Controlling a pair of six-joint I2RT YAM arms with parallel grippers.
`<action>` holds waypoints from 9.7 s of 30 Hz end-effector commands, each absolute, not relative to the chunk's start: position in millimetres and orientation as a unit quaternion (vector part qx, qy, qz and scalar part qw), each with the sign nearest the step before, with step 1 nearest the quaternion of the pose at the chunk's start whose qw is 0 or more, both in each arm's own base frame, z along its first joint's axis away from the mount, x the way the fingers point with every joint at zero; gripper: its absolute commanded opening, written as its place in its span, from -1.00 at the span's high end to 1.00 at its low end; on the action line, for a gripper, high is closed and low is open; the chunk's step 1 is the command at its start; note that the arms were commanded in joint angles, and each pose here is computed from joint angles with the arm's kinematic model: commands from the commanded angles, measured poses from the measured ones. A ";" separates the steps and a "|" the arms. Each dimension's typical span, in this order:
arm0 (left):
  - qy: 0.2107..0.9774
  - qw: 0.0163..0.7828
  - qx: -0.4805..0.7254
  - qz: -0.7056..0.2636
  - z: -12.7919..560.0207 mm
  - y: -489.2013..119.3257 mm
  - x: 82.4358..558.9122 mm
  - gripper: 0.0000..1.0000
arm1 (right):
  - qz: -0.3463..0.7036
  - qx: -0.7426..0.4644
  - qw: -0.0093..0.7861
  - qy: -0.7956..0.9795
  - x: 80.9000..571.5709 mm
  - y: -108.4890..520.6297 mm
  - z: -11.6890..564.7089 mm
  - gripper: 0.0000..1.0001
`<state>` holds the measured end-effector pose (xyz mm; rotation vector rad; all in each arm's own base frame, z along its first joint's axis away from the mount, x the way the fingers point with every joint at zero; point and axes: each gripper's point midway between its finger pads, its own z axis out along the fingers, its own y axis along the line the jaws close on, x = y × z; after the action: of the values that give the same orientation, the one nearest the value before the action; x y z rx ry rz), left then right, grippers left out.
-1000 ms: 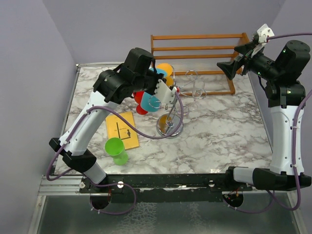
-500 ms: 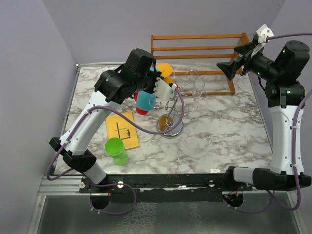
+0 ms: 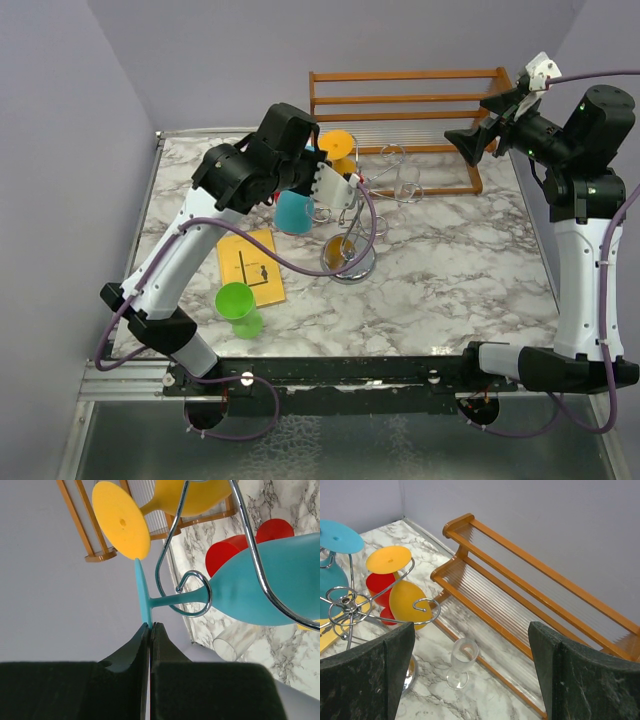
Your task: Place the wine glass upside down on the wine glass rack
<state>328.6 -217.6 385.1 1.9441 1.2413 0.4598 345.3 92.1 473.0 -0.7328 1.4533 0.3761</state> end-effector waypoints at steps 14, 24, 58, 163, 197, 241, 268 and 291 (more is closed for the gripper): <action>0.489 0.409 0.759 0.133 394.5 -214.5 299.0 1.00 | 0.153 -0.326 0.682 0.637 336.9 89.0 477.7 -0.89; 0.486 0.410 0.765 0.096 385.1 -224.2 291.3 1.00 | 0.151 -0.325 0.682 0.637 337.3 88.6 477.6 -0.90; 0.499 0.393 0.770 0.066 371.0 -223.3 279.3 0.54 | 0.150 -0.324 0.678 0.643 339.0 87.5 469.1 -0.91; 0.917 0.337 0.201 -0.079 228.9 -6.8 434.3 0.82 | 0.079 -0.304 0.626 0.714 370.0 56.1 377.6 -0.95; 0.578 0.756 0.213 -0.221 613.0 -134.7 367.5 1.00 | 0.238 -0.302 0.637 0.668 378.5 112.4 455.1 -0.87; 0.551 0.688 0.302 -0.363 583.4 -254.0 360.7 1.00 | 0.372 -0.206 0.648 0.632 410.5 180.3 508.4 0.51; 0.547 0.696 0.308 -0.348 584.8 -257.0 358.7 1.00 | 0.390 -0.189 0.624 0.650 411.7 182.8 489.2 0.53; 0.581 0.713 0.294 -0.260 574.6 -220.6 343.5 -0.38 | 0.208 -0.124 0.713 0.658 429.5 105.3 510.5 0.98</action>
<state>354.1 -245.8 555.6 0.7037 1.3188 -0.7130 433.3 137.8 483.3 -0.3265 1.5242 0.6549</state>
